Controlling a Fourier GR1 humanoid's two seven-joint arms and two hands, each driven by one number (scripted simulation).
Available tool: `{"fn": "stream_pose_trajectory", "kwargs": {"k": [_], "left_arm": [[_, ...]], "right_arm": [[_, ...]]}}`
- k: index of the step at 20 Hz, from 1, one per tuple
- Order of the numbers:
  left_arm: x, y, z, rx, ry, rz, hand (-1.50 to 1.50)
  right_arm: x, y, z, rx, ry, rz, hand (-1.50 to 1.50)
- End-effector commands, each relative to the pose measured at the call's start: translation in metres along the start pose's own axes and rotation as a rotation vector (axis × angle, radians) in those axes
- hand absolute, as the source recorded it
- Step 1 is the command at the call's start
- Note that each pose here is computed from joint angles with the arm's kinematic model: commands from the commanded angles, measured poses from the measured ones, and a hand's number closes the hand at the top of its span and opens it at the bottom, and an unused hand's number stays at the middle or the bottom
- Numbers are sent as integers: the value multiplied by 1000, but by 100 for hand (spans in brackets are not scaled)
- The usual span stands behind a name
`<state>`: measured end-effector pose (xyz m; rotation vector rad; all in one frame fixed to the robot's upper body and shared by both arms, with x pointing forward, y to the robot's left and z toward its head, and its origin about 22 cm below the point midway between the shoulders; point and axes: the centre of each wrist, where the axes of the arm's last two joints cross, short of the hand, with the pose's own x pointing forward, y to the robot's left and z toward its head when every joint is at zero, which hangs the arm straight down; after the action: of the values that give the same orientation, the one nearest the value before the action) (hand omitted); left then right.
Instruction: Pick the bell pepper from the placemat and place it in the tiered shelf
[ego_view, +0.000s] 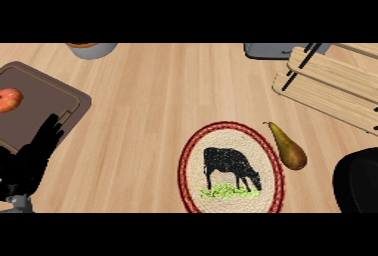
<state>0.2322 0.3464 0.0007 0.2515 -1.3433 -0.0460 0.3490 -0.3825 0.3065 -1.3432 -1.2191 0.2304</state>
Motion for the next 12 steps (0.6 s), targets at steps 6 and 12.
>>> {"fn": "stream_pose_trajectory", "kwargs": {"k": [6,12], "left_arm": [[2,6,7,-13,15,-7,0],[5,4,-3,13,9,-12,0]], "right_arm": [[-30,24,-23,29,-35,75,-150],[-45,13,-31,11,-35,-128,-150]]}}
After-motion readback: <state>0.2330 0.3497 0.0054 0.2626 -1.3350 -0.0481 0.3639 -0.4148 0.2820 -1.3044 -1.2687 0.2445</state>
